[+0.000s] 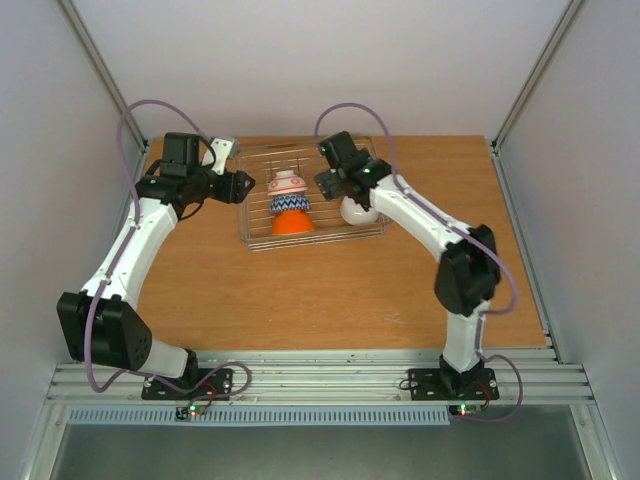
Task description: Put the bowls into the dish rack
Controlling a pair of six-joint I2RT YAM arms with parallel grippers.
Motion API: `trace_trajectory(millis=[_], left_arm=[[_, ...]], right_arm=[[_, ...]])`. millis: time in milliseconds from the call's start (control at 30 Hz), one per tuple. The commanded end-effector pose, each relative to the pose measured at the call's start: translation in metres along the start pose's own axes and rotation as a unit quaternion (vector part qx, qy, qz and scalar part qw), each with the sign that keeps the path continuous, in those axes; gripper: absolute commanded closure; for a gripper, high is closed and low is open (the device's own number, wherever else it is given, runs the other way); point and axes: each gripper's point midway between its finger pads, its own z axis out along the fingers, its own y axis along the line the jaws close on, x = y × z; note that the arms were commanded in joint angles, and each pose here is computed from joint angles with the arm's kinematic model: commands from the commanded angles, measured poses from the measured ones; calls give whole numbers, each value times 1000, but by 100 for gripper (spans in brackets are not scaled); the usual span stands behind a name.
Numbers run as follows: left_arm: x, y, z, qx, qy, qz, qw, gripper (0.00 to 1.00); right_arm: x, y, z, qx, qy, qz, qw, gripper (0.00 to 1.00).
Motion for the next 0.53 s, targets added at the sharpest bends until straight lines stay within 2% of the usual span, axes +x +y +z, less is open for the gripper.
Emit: trace_trajectory(millis=[0, 200, 500], left_arm=[[-13, -5, -11, 3, -32, 16, 999, 29], [-13, -6, -9, 6, -32, 16, 999, 29], [-11, -5, -6, 8, -27, 14, 999, 29]], right_arm=[[10, -13, -53, -22, -23, 69, 997, 1], [61, -16, -104, -60, 7, 142, 988, 1], [102, -31, -150, -68, -18, 183, 981, 1]])
